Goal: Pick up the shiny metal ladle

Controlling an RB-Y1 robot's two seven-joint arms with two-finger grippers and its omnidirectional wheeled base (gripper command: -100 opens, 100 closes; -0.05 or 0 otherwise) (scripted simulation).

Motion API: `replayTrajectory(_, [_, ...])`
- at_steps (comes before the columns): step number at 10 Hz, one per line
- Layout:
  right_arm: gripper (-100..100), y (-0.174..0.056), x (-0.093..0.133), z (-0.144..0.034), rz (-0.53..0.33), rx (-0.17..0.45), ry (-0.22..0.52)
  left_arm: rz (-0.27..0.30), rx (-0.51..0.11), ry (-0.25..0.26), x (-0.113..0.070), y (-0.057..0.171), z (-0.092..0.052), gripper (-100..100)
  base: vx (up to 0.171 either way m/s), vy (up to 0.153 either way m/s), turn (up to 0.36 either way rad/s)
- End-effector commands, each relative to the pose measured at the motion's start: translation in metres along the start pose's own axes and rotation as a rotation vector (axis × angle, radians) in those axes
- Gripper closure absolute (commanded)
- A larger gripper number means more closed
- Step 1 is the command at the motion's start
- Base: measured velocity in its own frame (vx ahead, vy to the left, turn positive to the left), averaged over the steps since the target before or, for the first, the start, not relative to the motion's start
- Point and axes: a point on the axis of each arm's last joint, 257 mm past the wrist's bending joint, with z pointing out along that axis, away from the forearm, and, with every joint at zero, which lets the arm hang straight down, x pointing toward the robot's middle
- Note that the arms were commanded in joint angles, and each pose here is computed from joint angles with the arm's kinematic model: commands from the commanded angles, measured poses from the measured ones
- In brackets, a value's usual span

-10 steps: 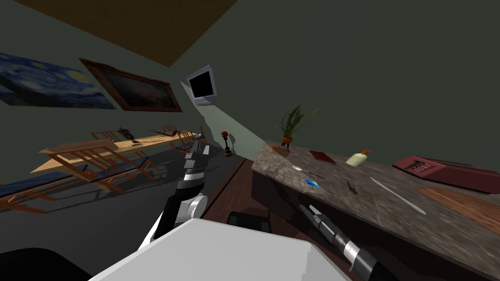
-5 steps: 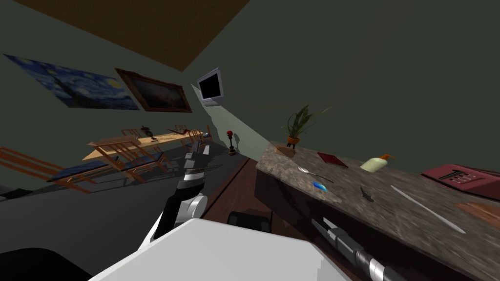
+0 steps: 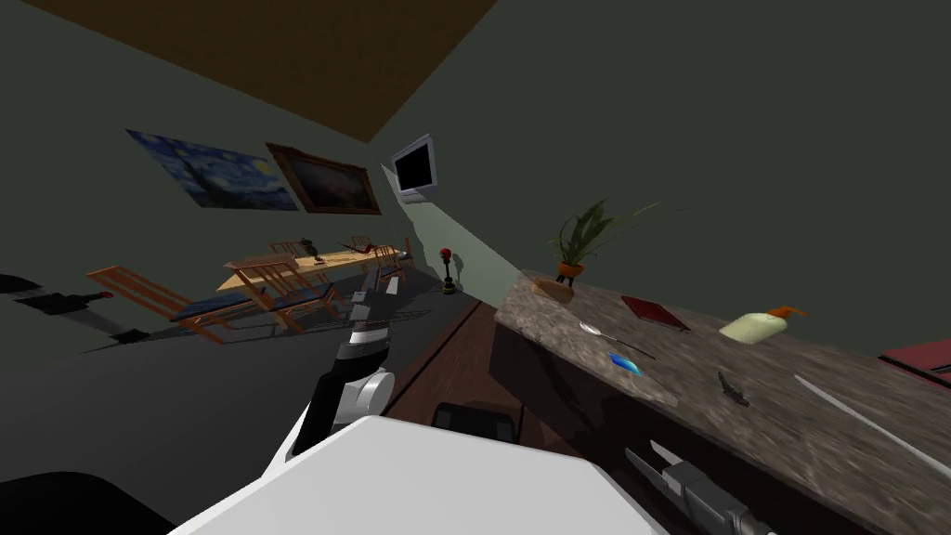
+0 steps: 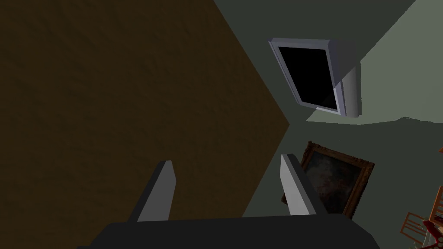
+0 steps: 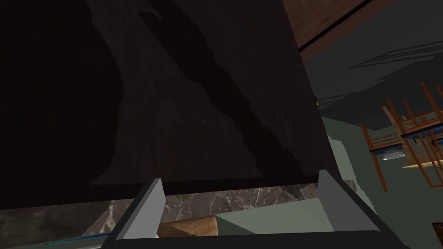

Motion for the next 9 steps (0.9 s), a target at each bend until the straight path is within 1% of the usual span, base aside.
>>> replayTrajectory(1, [-100,-0.023,0.016,-0.019,-0.057,0.031,0.076,0.000,0.000,0.000,0.000,0.000,0.000,0,-0.027,0.028,0.192])
replayTrajectory(2, [-100,-0.036,0.025,-0.031,-0.104,0.042,0.128,0.000,0.000,0.000,0.000,0.000,0.000,0,-0.028,0.038,0.367])
replayTrajectory(3, [-100,-0.045,0.026,-0.036,-0.116,0.055,0.144,0.000,0.000,0.000,0.000,0.000,0.000,0,-0.018,0.019,0.088])
replayTrajectory(4, [-100,-0.061,0.032,-0.049,-0.165,0.067,0.198,0.000,0.000,0.000,0.000,0.000,0.000,0,-0.013,0.019,0.122])
replayTrajectory(5, [-100,-0.077,0.041,-0.064,-0.208,0.085,0.253,0.000,0.000,0.000,0.000,0.000,0.000,0,-0.003,0.021,0.310])
replayTrajectory(6, [-100,-0.085,0.041,-0.070,-0.214,0.098,0.266,0.000,0.000,0.000,0.000,0.000,0.000,0,0.004,0.007,0.146])
replayTrajectory(7, [-100,-0.103,0.046,-0.086,-0.260,0.117,0.322,0.000,0.000,0.000,0.000,0.000,0.000,0,0.012,0.005,0.173])
replayTrajectory(8, [-100,-0.103,0.046,-0.086,-0.260,0.117,0.322,0.000,0.000,0.000,0.000,0.000,0.000,0,0.013,-0.002,0.106])
replayTrajectory(9, [-100,-0.120,0.049,-0.103,-0.304,0.136,0.375,0.000,0.000,0.000,0.000,0.000,0.000,0,0.019,-0.002,0.196])
